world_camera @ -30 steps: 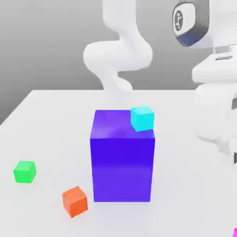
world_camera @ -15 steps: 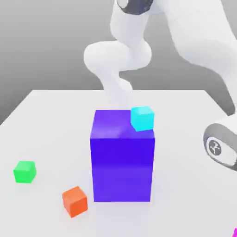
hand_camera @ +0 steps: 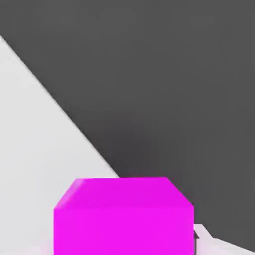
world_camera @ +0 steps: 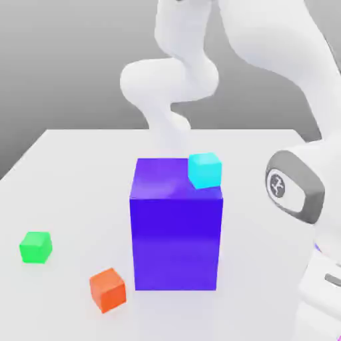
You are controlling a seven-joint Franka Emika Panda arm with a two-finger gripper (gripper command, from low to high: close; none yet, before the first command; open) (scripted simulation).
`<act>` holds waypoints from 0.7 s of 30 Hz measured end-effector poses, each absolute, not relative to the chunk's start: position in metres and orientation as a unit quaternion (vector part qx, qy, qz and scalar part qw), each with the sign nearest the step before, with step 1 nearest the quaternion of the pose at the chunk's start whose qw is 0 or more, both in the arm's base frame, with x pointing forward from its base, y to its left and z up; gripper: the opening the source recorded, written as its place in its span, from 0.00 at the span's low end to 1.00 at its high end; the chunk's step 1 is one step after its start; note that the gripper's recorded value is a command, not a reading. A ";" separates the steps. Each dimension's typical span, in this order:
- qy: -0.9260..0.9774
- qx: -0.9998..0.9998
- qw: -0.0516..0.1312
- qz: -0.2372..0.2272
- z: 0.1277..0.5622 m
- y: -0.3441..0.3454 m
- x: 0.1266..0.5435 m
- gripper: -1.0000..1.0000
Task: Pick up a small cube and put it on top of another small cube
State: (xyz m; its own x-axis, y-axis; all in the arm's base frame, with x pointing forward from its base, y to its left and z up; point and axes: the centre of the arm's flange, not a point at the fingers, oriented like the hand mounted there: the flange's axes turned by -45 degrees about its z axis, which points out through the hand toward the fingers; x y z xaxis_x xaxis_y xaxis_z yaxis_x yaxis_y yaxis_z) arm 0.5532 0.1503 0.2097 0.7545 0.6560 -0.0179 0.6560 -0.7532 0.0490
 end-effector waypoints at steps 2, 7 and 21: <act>0.298 0.954 0.033 0.000 0.217 0.100 0.550 0.00; 0.147 0.988 0.042 -0.001 0.232 -0.026 0.517 0.00; -0.357 0.934 0.000 0.002 0.203 -0.306 0.279 0.00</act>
